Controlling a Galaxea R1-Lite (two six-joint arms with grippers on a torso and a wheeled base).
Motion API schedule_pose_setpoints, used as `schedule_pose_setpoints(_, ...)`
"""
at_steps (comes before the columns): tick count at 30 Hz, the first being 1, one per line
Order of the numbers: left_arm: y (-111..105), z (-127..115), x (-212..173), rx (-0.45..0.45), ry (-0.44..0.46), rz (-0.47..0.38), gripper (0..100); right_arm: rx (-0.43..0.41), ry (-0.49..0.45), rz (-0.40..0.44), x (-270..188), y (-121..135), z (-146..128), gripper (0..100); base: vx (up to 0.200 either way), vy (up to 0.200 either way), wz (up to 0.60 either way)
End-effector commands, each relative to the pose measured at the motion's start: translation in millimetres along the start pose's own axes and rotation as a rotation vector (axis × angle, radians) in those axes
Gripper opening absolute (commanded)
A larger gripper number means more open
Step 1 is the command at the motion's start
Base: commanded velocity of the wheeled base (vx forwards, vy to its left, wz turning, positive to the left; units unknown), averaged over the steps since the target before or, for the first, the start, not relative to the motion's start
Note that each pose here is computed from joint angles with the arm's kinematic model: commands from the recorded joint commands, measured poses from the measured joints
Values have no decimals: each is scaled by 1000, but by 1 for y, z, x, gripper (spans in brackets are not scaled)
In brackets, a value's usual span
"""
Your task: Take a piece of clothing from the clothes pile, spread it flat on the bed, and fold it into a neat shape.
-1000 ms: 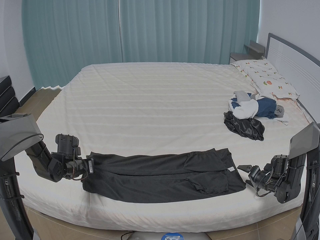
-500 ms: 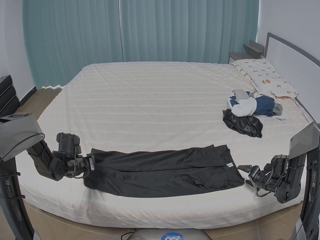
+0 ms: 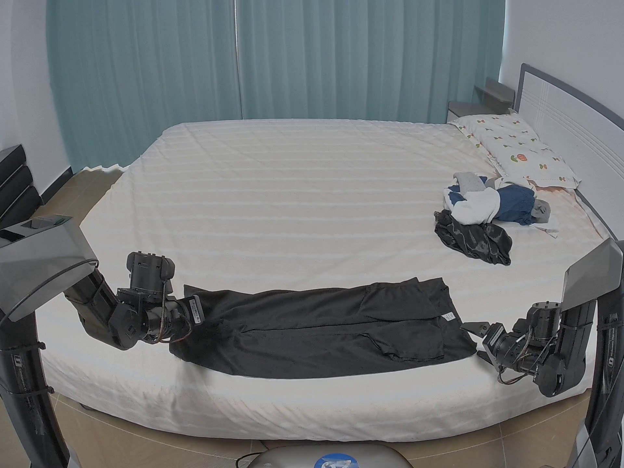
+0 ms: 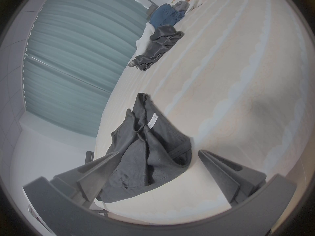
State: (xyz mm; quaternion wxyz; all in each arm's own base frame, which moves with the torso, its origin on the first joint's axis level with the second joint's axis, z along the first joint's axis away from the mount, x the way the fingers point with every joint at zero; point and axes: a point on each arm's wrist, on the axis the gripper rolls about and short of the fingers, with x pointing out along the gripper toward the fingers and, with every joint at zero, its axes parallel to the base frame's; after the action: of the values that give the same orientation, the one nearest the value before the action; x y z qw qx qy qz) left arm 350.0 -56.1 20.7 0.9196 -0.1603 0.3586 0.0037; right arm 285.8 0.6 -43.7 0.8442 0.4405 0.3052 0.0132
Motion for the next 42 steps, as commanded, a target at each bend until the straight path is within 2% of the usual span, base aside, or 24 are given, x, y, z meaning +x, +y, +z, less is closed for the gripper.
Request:
schedule_pose_setpoints(1, -13, -1, -2, 21, -4, 8, 0, -3, -10, 9, 0, 0, 1, 100, 0, -200, 0)
schedule_pose_setpoints(5, -23, 3, -2, 38, -37, 56, 0, -3, -9, 10, 0, 0, 1, 100, 0, -200, 0)
schedule_pose_setpoints(11, -40, 6, -12, 66, -10, 49, 0, -4, -8, 11, 0, 1, 1, 100, 0, -200, 0)
schedule_pose_setpoints(15, -63, 12, -25, 70, 9, 21, 0, -3, -9, 10, 0, 0, 1, 100, 0, -200, 0)
schedule_pose_setpoints(23, -102, 19, -32, 80, 46, 17, 0, -4, -8, 11, 0, 1, 1, 100, 0, -200, 0)
schedule_pose_setpoints(26, -125, 16, -36, 91, 63, -17, 0, -3, -7, 9, 0, 1, 1, 100, 0, -200, 0)
schedule_pose_setpoints(28, -129, 16, -35, 91, 66, -23, 0, -3, -7, 9, 0, 1, 1, 100, 0, -200, 0)
schedule_pose_setpoints(30, -147, 10, -29, 94, 85, -21, 0, -3, -7, 9, 0, 1, 1, 100, 0, -200, 0)
schedule_pose_setpoints(42, -189, -21, 18, 123, 124, -23, 0, -5, -7, 12, 0, 1, 1, 100, 0, -200, 0)
